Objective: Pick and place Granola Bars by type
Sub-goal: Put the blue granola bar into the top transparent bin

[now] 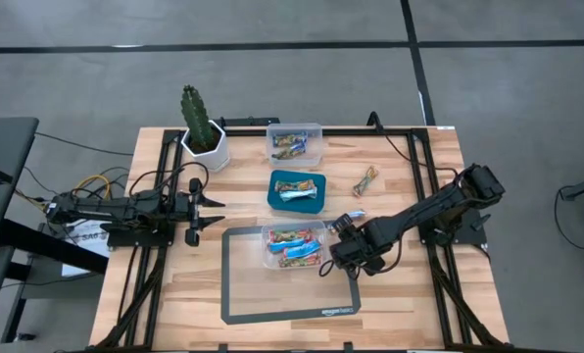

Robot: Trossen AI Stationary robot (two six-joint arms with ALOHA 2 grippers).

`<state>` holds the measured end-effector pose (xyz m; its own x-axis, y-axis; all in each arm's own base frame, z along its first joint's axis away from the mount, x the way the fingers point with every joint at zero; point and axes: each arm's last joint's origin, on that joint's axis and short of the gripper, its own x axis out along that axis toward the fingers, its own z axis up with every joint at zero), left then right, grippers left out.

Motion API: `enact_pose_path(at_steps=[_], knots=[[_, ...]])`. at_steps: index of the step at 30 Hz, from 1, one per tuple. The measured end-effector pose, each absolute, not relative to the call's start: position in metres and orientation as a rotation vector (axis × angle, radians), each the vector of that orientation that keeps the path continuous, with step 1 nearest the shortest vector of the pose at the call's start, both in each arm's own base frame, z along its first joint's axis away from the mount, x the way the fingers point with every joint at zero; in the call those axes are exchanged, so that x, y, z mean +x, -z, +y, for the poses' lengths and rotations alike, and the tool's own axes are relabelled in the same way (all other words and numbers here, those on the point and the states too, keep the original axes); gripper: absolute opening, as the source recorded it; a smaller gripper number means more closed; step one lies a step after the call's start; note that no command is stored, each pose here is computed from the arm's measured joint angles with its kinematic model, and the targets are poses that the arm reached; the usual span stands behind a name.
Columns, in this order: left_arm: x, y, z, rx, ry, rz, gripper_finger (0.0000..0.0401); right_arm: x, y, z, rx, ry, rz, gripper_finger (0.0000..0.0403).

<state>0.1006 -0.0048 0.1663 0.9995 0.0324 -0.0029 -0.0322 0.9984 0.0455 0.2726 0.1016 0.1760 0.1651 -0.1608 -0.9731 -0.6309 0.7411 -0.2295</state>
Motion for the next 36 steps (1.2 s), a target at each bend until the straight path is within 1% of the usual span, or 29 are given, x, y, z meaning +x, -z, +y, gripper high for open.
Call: enact_pose_path(at_steps=[7,11,14,20,30,33,36], knots=[[0.101,-0.166,-0.005,0.045,-0.032,0.004,0.0153,0.277,-0.163,0.104,-0.702,-0.397,1.427,0.0217],[0.101,-0.166,-0.005,0.045,-0.032,0.004,0.0153,0.279,-0.157,0.105,-0.681,-0.422,1.432,0.022],[0.101,-0.166,-0.005,0.045,-0.032,0.004,0.0153,0.281,-0.151,0.106,-0.675,-0.43,1.446,0.0213],[0.101,-0.166,-0.005,0.045,-0.032,0.004,0.0153,0.283,-0.144,0.107,-0.677,-0.431,1.461,0.0176],[0.101,-0.166,-0.005,0.045,-0.032,0.004,0.0153,0.283,-0.145,0.107,-0.616,-0.372,1.464,0.0075],[0.101,-0.166,-0.005,0.045,-0.032,0.004,0.0153,0.283,-0.145,0.107,-0.616,-0.366,1.461,0.0058],[0.101,-0.166,-0.005,0.046,-0.032,0.004,0.0153,0.286,-0.147,0.108,-0.582,-0.326,1.424,0.0054]])
